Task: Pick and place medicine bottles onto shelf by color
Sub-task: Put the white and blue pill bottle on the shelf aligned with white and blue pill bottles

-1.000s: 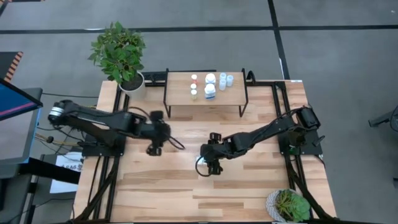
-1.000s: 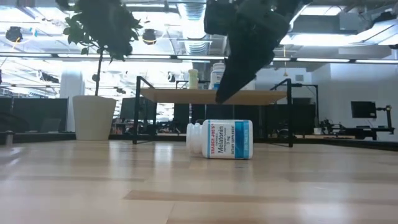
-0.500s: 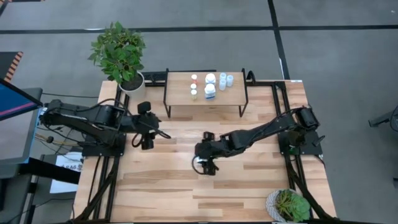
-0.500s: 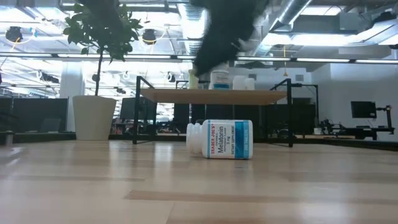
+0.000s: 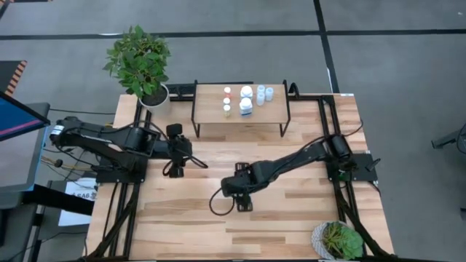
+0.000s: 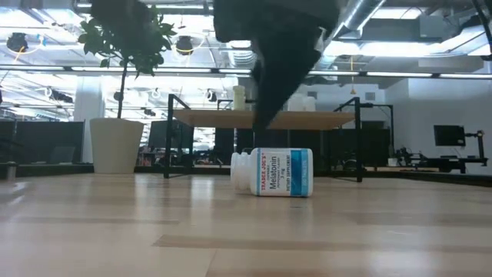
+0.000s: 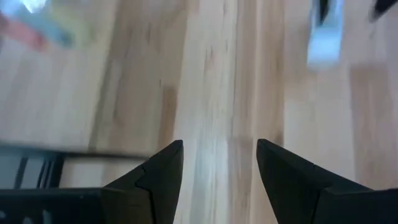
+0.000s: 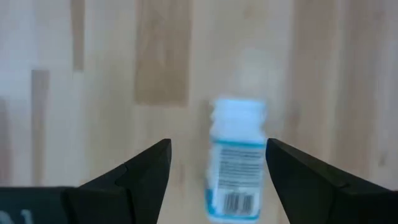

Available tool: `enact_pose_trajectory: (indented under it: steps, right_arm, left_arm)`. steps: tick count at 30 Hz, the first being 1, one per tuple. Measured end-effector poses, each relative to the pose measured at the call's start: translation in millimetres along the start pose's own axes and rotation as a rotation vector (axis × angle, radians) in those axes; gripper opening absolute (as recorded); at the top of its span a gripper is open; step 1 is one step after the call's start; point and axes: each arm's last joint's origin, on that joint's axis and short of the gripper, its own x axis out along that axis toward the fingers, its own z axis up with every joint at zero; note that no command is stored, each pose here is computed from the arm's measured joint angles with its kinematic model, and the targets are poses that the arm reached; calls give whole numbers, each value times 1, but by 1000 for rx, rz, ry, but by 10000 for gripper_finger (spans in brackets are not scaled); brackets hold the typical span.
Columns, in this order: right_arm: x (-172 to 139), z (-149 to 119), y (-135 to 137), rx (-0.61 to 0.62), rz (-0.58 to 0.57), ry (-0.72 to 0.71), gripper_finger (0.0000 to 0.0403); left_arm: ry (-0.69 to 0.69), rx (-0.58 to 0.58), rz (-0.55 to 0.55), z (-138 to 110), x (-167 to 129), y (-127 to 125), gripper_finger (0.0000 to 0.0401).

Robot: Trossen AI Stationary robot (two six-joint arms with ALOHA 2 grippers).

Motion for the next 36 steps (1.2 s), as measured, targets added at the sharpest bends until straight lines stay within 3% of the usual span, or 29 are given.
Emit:
enact_pose_trajectory:
  steps: [7, 19, 23, 36]
  right_arm:
    - [17, -5, 14, -38, 2, 53, 286]
    - [26, -1, -11, -8, -35, 64, 286]
    - [29, -2, -9, -6, 30, 87, 286]
    - [61, -5, -6, -2, 18, 120, 286]
  left_arm:
    - [37, 24, -3, 4, 13, -7, 192]
    - [78, 46, -21, 5, 23, -11, 192]
    - [82, 47, -22, 4, 23, -11, 192]
    - [82, 47, -22, 4, 23, -11, 192]
